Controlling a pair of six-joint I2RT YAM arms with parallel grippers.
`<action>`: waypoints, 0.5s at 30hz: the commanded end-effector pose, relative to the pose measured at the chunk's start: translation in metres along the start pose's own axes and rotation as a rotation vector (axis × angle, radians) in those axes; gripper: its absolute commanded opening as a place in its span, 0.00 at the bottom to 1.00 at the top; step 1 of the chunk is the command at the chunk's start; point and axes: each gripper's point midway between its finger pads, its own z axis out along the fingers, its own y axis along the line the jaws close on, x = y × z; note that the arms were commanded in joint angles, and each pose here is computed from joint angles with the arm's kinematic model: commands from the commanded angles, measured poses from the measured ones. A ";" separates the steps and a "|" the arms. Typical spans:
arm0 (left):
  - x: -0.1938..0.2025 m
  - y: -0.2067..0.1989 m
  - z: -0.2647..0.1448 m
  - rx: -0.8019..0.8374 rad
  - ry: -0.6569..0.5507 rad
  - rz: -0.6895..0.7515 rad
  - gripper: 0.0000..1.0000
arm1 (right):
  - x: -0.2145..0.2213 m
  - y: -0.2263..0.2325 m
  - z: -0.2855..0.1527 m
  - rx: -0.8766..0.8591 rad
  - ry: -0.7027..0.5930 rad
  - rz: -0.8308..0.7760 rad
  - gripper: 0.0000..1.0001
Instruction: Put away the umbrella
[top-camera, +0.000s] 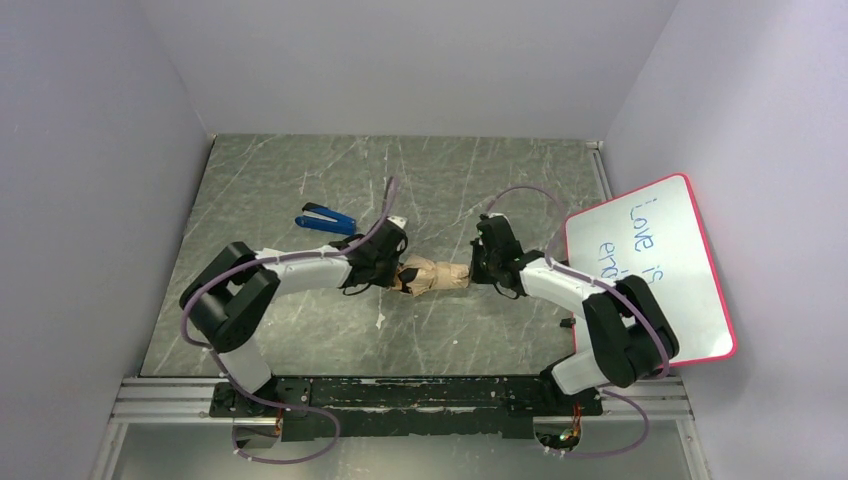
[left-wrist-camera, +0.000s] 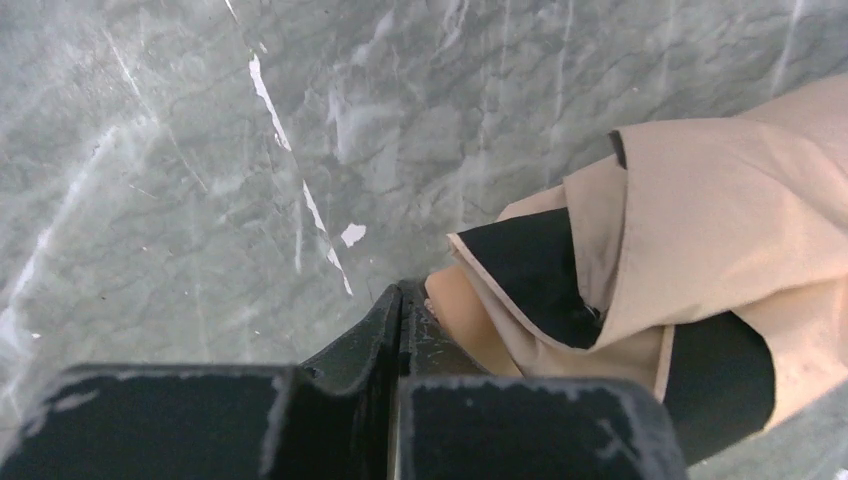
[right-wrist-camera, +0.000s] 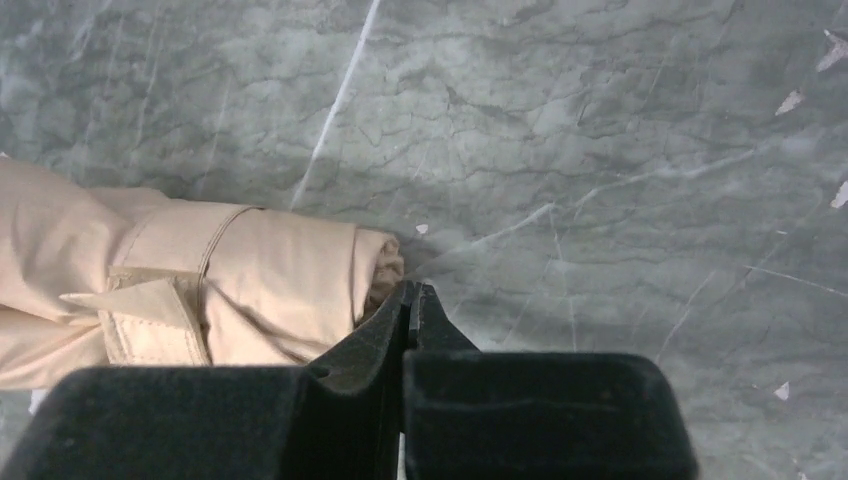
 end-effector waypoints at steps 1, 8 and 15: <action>-0.020 -0.046 0.009 0.118 -0.057 0.045 0.05 | -0.005 0.057 -0.003 -0.284 -0.015 -0.037 0.00; -0.032 -0.077 0.010 0.194 -0.078 0.084 0.05 | -0.021 0.086 -0.014 -0.421 -0.087 -0.005 0.00; -0.057 -0.033 -0.009 0.096 -0.116 0.032 0.14 | -0.053 0.001 -0.023 0.072 -0.226 -0.014 0.06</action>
